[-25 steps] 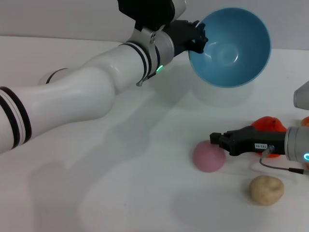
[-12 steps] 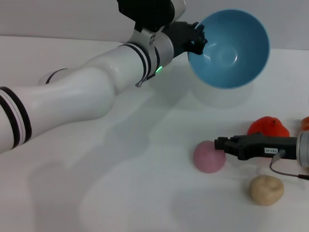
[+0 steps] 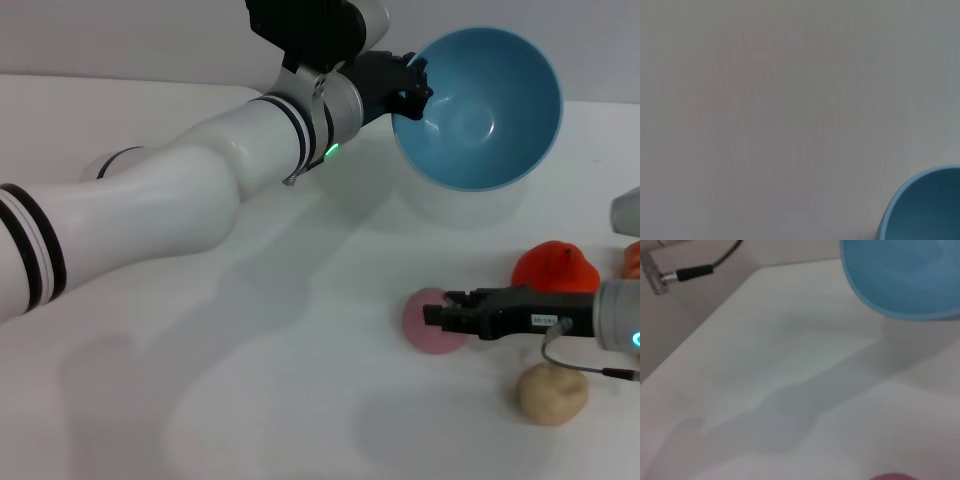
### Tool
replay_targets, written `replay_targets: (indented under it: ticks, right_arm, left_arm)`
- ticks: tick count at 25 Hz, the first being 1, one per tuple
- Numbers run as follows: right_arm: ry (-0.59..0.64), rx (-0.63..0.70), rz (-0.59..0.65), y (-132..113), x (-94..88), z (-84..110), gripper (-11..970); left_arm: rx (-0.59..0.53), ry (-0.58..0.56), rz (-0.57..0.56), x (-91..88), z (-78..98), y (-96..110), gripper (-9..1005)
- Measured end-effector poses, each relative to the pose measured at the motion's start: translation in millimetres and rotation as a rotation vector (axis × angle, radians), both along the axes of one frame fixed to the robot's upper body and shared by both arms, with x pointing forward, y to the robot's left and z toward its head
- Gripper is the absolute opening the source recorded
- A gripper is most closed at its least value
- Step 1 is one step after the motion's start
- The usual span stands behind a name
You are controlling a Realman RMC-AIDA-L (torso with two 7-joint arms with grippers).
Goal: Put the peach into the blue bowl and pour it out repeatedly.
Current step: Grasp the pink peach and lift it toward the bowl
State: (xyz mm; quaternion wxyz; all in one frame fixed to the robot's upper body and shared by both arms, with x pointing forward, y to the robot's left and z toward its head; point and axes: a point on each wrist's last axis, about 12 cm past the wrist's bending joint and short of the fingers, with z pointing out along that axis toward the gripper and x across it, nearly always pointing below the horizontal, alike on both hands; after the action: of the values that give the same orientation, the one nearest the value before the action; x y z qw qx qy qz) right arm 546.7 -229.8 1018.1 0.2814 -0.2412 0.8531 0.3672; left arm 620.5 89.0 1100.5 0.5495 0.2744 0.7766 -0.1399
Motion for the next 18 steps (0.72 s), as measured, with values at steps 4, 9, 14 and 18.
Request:
replay_targets:
  ticks: [4,9,14,18]
  right_arm:
    - [0.022,-0.020,-0.004,8.7,2.3,-5.1,489]
    - [0.020,-0.022,-0.009,10.4,3.8,-5.0,515]
    - [0.018,-0.022,-0.025,6.5,3.7,-5.3,484]
    - [0.003,-0.021,-0.025,5.8,5.9,-2.8,421]
  left_arm:
    - [0.000,0.003,0.002,-0.5,-0.9,0.8,-1]
    - [0.004,0.006,0.006,-0.4,-2.2,3.0,-1]
    - [0.006,0.006,0.006,-0.5,-2.7,3.8,-1]
    - [0.010,0.006,0.003,-0.9,-3.2,3.7,-1]
